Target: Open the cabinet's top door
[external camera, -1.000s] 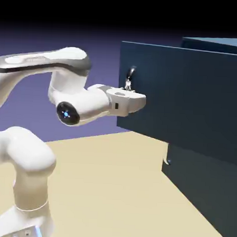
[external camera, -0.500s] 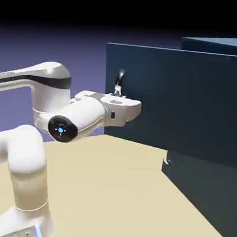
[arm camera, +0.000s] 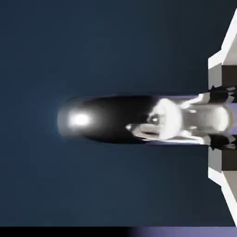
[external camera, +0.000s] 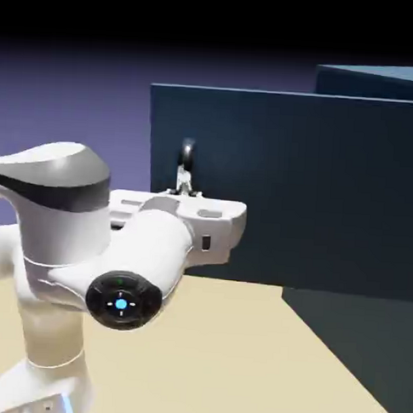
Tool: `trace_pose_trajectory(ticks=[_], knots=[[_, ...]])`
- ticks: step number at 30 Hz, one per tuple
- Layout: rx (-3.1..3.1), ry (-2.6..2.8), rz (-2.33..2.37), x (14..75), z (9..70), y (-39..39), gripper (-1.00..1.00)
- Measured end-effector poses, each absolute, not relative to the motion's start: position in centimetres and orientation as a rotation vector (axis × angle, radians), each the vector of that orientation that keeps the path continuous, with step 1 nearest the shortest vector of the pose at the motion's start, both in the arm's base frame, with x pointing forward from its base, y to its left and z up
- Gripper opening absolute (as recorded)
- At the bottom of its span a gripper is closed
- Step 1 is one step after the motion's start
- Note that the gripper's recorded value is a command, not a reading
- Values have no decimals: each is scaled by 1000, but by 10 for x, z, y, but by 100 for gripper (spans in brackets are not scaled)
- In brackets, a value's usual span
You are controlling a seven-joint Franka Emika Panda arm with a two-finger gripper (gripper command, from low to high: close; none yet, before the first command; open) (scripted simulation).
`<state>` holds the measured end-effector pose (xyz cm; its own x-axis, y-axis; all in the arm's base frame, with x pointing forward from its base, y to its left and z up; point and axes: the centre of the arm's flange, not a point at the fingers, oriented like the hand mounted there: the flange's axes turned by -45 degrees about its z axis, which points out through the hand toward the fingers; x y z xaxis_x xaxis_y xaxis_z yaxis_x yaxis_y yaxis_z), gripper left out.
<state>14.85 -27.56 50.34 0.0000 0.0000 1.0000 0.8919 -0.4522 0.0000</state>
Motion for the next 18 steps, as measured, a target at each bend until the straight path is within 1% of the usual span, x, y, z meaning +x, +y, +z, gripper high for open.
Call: trace_pose_trajectory(ticks=[18], knots=[[-1325,-1130,-1325,146,503,-430,-100]])
